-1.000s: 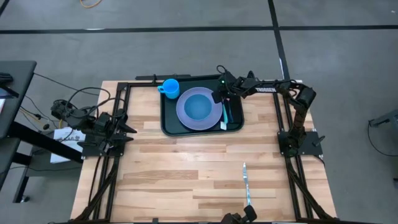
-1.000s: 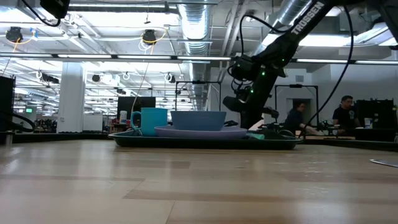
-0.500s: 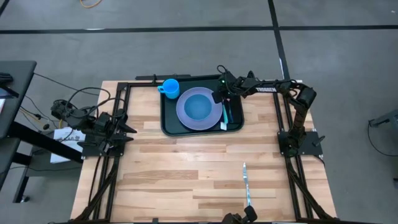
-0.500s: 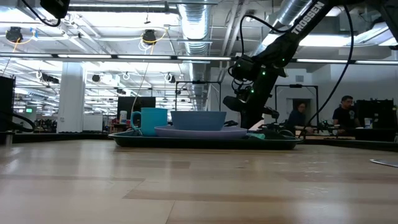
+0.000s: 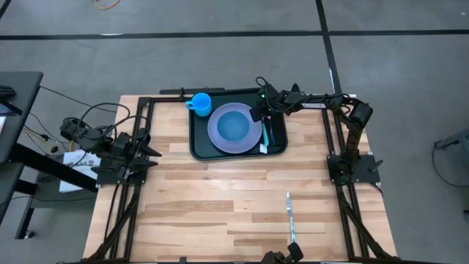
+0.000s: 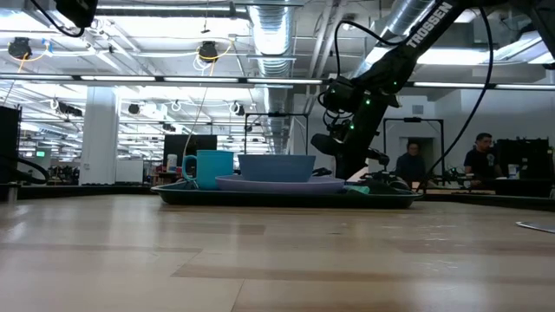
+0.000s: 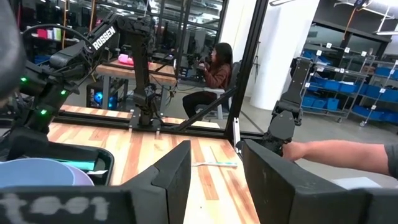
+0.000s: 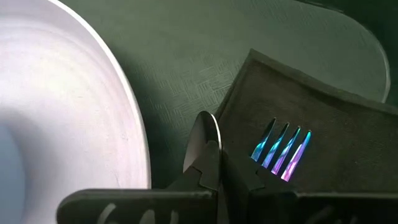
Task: Set up tray
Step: Put the blue spoon on the black napkin to the left of the blue fork, then put the white patterned knife on the black napkin to the right of the blue fork
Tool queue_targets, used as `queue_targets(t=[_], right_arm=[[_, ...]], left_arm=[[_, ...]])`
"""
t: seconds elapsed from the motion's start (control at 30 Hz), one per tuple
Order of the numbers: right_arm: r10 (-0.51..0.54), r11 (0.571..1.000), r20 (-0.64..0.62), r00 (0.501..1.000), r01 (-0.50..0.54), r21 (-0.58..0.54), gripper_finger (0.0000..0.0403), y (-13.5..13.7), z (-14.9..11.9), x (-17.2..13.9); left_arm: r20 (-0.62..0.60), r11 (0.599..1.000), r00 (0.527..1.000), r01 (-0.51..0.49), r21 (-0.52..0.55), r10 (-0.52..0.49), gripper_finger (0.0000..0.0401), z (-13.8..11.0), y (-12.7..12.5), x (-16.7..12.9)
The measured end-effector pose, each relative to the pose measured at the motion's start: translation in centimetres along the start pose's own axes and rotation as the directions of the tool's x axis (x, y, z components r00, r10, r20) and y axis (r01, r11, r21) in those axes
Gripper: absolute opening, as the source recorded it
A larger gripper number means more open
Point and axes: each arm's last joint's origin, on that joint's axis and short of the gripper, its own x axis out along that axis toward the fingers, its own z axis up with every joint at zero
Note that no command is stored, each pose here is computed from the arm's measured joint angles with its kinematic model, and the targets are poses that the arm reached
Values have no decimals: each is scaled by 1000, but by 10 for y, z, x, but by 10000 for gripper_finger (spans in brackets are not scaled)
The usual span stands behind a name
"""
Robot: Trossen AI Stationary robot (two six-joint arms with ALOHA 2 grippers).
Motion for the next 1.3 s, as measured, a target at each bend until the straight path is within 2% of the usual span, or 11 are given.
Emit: queue_targets(t=[0.47, 0.83, 1.3], right_arm=[[0, 1000, -1, 1000, 0, -6, 3, 0, 0, 0], [-1, 1000, -15, 1000, 0, -25, 59, 2, -3, 1], [-27, 999, -18, 999, 27, -33, 59, 7, 7, -8]], left_arm=[[-1, 1000, 1000, -7, 1, 7, 132, 0, 0, 0], [-2, 1000, 1000, -6, 1, 6, 132, 0, 0, 0], [-4, 1000, 1000, 1, 1, -1, 132, 0, 0, 0]])
